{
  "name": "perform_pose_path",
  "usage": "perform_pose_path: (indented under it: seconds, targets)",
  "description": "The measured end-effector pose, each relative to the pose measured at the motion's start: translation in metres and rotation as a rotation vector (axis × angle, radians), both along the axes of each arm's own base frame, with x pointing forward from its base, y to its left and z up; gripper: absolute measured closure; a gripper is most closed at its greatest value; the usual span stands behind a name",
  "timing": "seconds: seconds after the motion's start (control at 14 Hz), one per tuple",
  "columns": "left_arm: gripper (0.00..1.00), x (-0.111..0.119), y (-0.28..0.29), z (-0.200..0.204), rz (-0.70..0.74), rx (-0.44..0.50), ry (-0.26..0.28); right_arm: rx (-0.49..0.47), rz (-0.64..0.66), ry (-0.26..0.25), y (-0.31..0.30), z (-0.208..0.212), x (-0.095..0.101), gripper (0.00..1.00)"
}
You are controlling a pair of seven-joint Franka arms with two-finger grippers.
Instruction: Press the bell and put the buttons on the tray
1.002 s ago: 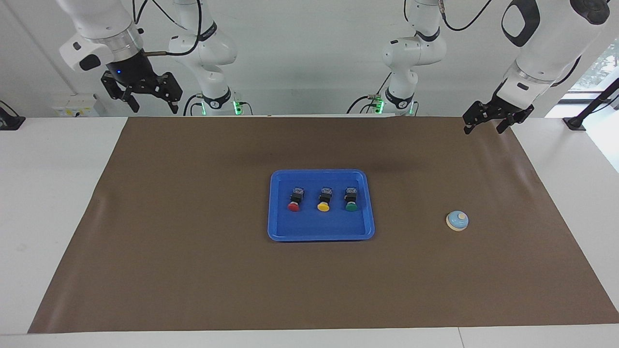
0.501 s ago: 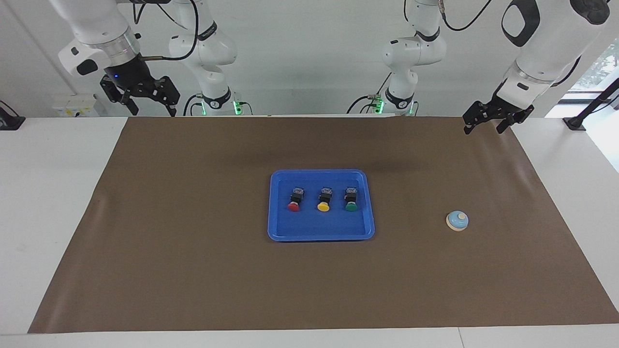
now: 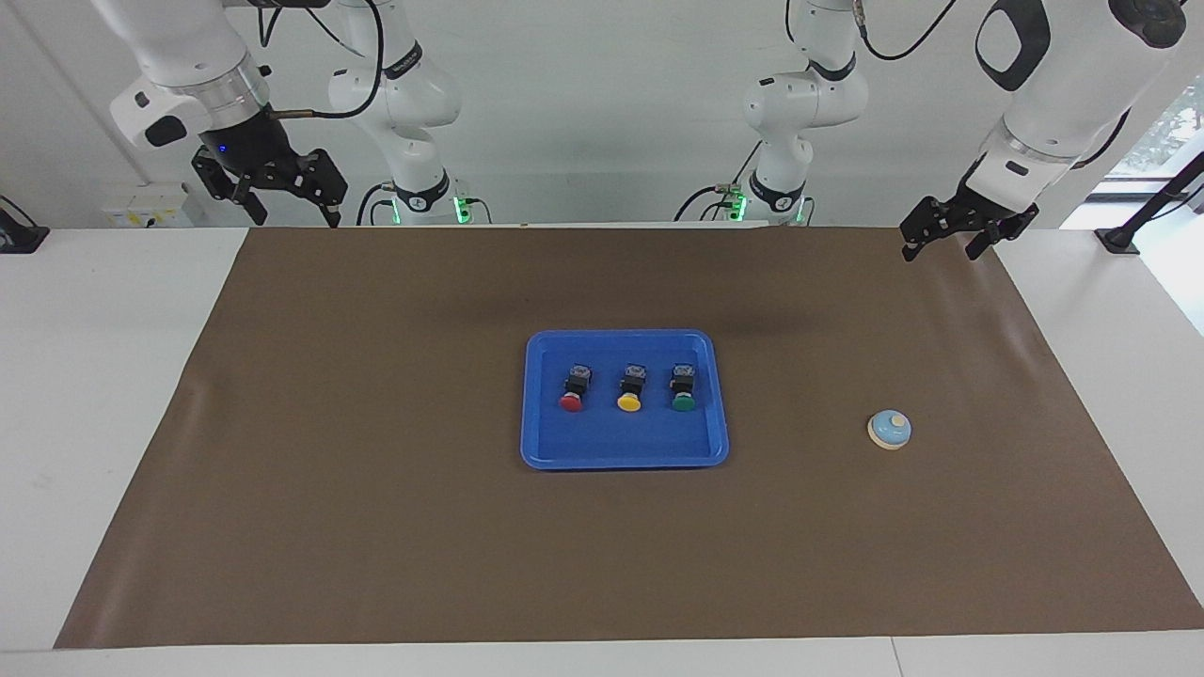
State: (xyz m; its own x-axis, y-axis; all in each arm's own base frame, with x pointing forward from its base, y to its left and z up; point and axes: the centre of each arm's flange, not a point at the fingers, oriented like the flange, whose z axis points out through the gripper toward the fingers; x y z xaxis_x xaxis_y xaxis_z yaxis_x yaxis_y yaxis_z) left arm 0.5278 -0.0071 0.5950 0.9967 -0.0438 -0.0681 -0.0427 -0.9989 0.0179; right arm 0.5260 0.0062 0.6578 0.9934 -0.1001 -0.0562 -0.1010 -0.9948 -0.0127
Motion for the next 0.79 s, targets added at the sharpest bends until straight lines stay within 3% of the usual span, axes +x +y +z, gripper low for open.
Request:
perform_pose_path:
  seconds: [0.64,0.79]
  targets:
    - [0.00,0.0000,0.0000,0.0000,0.000,0.000,0.000,0.000,-0.005,0.000,-0.0025,-0.0001,-0.0004,0.00]
    - [0.00,0.0000,0.0000,0.0000,0.000,0.000,0.000,-0.001,-0.005,-0.024,-0.0022,-0.0061,0.0018,0.00]
